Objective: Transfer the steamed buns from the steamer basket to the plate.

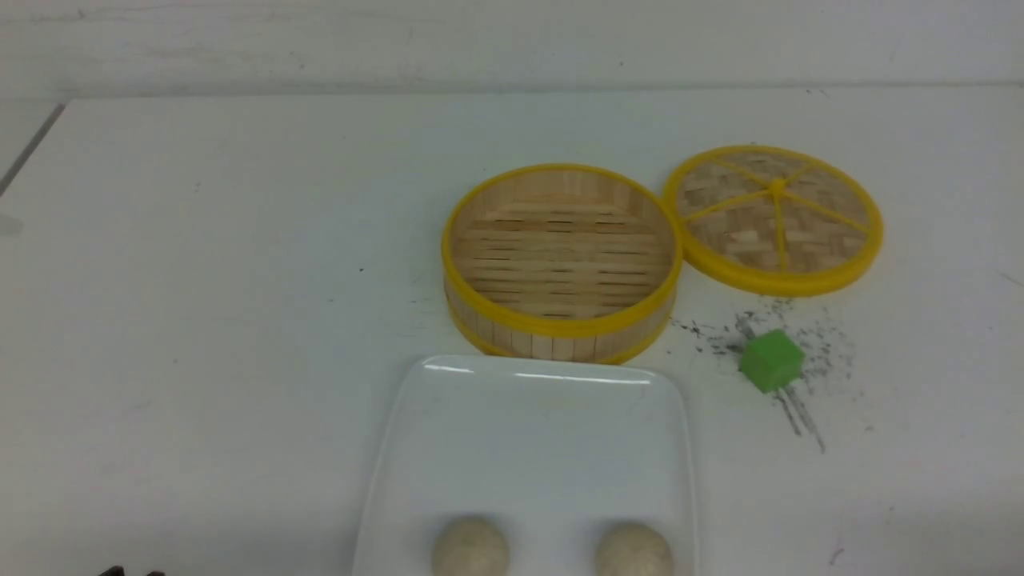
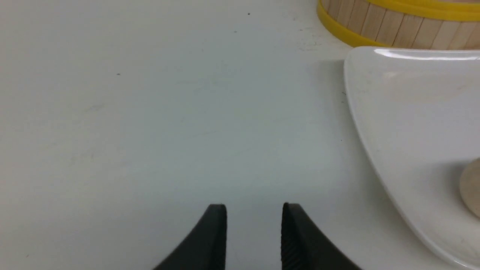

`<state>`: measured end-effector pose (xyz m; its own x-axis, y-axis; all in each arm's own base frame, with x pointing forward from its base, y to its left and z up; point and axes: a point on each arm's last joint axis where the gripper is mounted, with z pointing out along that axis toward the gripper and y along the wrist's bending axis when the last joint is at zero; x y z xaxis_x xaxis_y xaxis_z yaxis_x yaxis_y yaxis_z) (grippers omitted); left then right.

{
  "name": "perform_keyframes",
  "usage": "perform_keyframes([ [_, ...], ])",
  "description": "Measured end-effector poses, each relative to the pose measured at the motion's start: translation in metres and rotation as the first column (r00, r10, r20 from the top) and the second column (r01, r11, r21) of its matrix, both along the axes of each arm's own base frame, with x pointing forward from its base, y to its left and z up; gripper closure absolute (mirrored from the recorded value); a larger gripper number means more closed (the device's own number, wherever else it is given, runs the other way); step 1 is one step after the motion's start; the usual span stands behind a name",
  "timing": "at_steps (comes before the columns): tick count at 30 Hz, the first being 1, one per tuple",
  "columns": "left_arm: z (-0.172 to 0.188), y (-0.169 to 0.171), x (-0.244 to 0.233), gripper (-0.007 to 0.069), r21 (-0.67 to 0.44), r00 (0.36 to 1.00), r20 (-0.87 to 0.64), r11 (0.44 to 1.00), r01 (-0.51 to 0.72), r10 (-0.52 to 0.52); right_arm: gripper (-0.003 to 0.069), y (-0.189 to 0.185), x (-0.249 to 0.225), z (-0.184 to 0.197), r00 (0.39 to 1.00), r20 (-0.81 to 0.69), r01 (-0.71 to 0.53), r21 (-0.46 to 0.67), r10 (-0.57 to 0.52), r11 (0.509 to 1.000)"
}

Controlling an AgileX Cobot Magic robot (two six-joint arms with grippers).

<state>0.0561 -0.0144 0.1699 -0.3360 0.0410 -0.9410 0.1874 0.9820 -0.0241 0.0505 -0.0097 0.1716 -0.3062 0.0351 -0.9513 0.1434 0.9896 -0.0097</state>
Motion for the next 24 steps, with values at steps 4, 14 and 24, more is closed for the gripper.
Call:
perform_keyframes([
  [4,-0.0001,0.0002,-0.0005,0.0385,0.001,1.0,0.001,1.0,-0.004,0.004,0.0416,0.0,0.0,0.0,1.0,0.0,0.0,0.0,0.0,1.0],
  [14,0.0021,0.0049,-0.0041,0.0385,-0.008,0.994,0.041,0.995,-0.096,0.097,0.0416,0.0,0.0,0.0,1.0,0.0,0.0,0.0,0.0,1.0],
  [24,0.0018,0.0048,-0.0042,0.0385,-0.007,0.995,0.037,0.995,-0.096,0.096,0.0416,0.0,0.0,0.0,1.0,-0.001,0.0,0.0,0.0,1.0],
])
